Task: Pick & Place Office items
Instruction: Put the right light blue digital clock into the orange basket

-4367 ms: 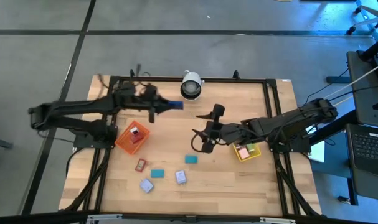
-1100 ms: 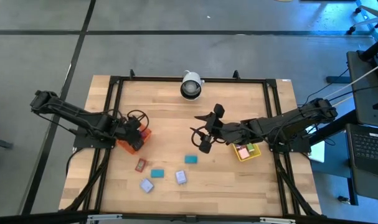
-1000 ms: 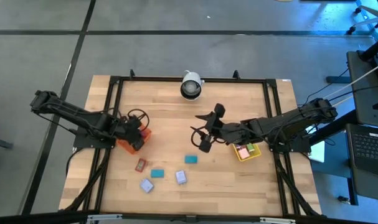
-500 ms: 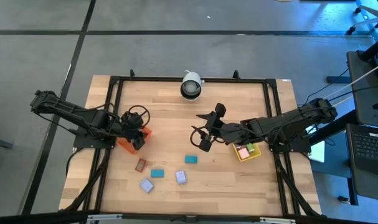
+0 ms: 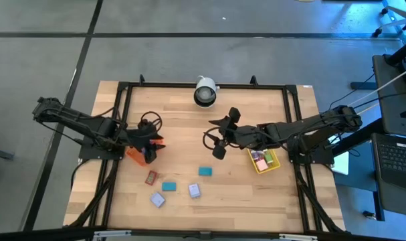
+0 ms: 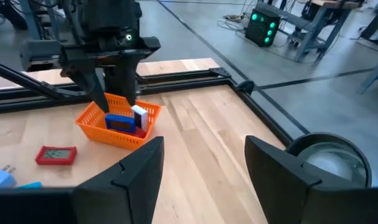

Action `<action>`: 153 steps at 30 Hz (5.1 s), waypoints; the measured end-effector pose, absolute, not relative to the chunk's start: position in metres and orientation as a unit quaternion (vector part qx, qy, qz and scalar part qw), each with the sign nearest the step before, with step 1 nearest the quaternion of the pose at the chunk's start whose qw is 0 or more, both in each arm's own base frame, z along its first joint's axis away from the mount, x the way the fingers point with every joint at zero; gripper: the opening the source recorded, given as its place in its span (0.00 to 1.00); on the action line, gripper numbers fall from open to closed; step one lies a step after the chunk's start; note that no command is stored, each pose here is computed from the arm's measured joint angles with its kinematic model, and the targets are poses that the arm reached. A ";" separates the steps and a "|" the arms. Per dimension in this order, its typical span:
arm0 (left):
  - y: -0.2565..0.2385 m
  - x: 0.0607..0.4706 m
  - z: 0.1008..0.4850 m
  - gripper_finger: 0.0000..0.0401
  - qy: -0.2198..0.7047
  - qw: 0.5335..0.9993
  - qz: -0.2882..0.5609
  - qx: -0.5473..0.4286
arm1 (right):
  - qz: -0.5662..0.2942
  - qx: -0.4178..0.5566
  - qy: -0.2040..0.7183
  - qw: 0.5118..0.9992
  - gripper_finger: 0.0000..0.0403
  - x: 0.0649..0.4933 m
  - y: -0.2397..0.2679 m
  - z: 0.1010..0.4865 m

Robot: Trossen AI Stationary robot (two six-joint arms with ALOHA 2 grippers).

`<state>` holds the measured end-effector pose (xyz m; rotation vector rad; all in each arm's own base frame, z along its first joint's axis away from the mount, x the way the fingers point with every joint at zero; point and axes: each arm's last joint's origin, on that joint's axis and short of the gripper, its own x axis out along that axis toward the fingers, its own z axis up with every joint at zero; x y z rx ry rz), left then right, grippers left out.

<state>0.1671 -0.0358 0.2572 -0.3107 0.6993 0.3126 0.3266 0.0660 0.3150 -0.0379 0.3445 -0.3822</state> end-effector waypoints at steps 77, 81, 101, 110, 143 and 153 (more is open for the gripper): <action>-0.069 0.342 0.139 0.60 0.381 0.922 -0.054 -0.047 | -0.157 0.006 -0.056 0.986 0.55 0.182 0.038 0.292; -0.067 0.348 0.132 0.60 0.386 0.920 -0.052 -0.047 | -0.154 0.007 -0.056 0.986 0.55 0.182 0.038 0.292; -0.079 0.363 0.105 0.55 0.410 0.911 -0.035 -0.014 | -0.064 0.018 -0.061 0.996 0.55 0.183 0.044 0.292; -0.081 0.360 0.106 0.42 0.415 0.909 -0.031 0.006 | -0.040 0.017 -0.061 0.997 0.55 0.182 0.049 0.292; -0.037 0.292 0.260 0.38 0.300 0.948 0.106 0.006 | -0.021 -0.010 -0.050 0.998 0.55 0.180 0.055 0.290; -0.023 0.227 0.283 0.38 0.199 0.963 0.181 -0.022 | -0.002 -0.022 -0.051 0.998 0.55 0.180 0.058 0.290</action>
